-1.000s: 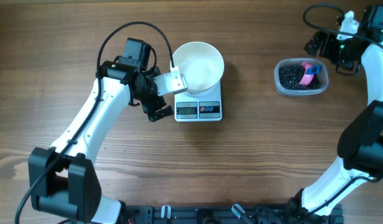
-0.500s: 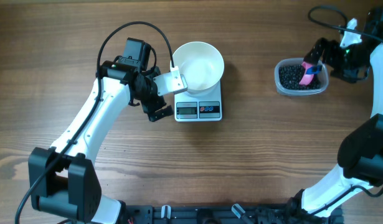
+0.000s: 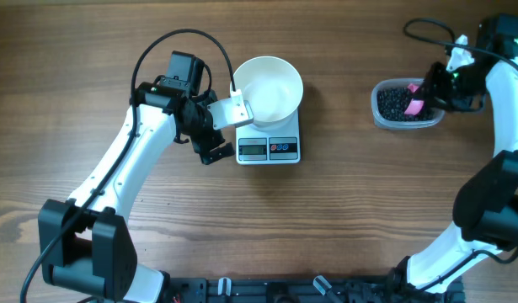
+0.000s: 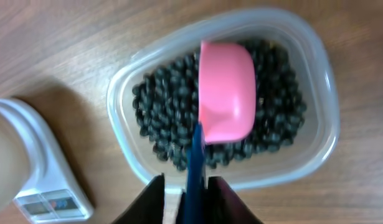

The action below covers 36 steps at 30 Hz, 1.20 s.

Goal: Scoop item into bowl and weigh 150g on scale
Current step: 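Drag the pink scoop through the black beans with the right gripper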

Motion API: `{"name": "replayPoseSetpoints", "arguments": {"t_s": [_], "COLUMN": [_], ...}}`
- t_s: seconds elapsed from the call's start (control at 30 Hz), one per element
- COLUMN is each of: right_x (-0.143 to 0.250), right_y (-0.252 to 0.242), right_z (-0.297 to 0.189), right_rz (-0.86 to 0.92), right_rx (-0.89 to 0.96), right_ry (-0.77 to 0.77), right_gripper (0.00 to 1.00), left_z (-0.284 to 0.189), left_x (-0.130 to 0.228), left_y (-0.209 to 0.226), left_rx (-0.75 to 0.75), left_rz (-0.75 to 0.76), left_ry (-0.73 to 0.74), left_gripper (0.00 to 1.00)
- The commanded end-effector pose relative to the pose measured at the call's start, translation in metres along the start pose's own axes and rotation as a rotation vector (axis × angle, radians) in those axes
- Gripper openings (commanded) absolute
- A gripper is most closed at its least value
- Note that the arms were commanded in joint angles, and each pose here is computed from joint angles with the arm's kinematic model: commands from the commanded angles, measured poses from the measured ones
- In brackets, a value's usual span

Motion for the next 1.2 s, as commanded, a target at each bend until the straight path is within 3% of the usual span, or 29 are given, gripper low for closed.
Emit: {"name": "replayPoseSetpoints", "arguments": {"t_s": [0.0,0.17,0.3,0.6,0.77,0.97,1.1,1.17], "right_x": [-0.008,-0.027,-0.032,-0.014,-0.029,-0.041,-0.032,-0.030], "right_y": [0.002,0.005,-0.008,-0.001,-0.002,0.006,0.006,0.009], "right_z": [-0.001,-0.002,-0.005,0.011,0.016,-0.014,-0.012,-0.010], "right_rz": [-0.016,-0.047,-0.042,-0.034,-0.175,-0.216,-0.254,-0.280], "right_rx": [0.068,0.074,0.184,0.093,0.102,0.107,0.105,0.077], "right_ry": [-0.053,-0.146,-0.172,-0.094,-0.179,-0.206,-0.151,-0.139], "right_gripper": [0.17,0.15,0.15,0.47,0.49,0.71,0.78,0.76], "left_z": [0.000,0.000,0.000,0.000,0.000,0.000,0.000,0.000], "left_x": [-0.003,-0.003,-0.003,-0.003,-0.003,-0.003,-0.003,-0.003], "left_y": [-0.001,-0.001,-0.001,-0.001,-0.001,-0.001,-0.001,-0.001], "left_rx": [0.017,0.017,0.017,0.017,0.017,0.017,0.017,0.017], "left_rz": [0.018,0.018,0.018,0.018,0.018,0.018,0.018,0.018], "left_ry": [-0.021,-0.021,-0.021,-0.021,-0.021,-0.021,-0.021,-0.021], "left_gripper": [1.00,1.00,1.00,1.00,1.00,0.99,1.00,1.00]}}
Point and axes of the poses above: each gripper's point midway between its finger pads, its own z axis out along the fingers, its own y axis along the line the jaws close on, x = y × z, the point moved 5 cm from there along -z, back along the fingers, and after that the axes turned 6 degrees about -z, right-handed, at the moved point
